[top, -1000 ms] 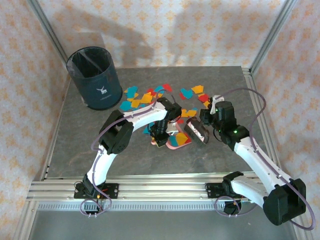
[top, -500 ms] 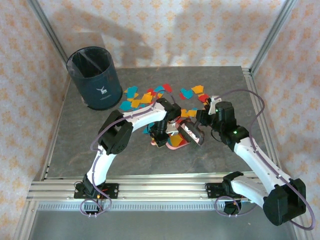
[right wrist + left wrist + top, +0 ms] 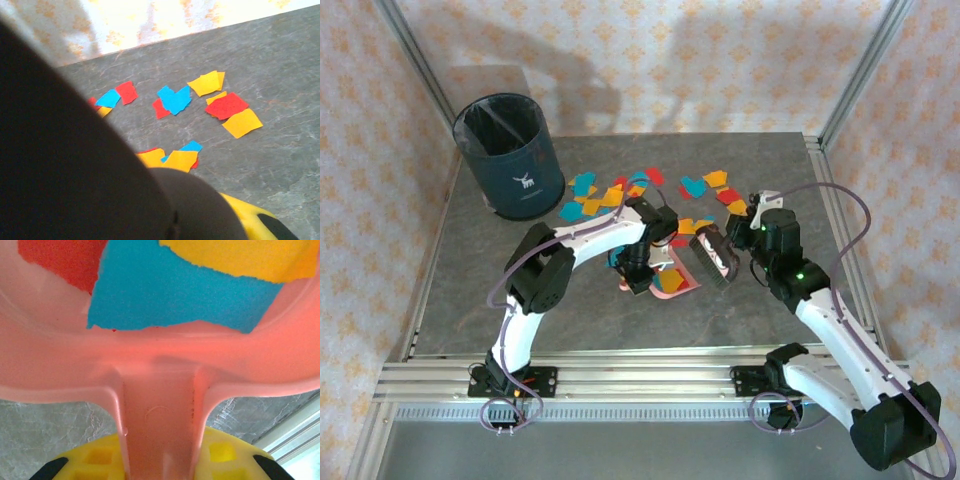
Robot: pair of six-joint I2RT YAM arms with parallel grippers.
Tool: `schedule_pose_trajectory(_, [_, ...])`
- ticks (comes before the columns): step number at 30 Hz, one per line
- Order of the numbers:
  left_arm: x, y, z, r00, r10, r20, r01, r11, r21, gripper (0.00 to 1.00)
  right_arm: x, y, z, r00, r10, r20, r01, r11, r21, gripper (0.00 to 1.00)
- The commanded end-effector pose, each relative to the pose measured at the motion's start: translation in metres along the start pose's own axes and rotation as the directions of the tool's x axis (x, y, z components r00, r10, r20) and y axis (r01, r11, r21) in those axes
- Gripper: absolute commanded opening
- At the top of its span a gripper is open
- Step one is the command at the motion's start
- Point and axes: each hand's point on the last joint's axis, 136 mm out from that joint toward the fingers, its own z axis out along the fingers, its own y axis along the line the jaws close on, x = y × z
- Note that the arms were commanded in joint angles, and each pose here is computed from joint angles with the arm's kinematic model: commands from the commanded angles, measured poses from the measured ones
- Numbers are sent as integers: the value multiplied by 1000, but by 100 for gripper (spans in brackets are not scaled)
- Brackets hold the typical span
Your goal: Sweep away the paper scraps from the table
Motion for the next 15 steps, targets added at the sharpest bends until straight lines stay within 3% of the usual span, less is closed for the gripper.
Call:
schedule_pose_trajectory(1, [9,1,-19,999,5,41,-3,999,-48,0,-27,1,0,995,11,97,-14,1000,25,0])
schedule_pose_trajectory(15, [51,-1,-32,993,-58,103,67,994,-86,0,-83,25,78,975,220,32,-215,970,-113,0])
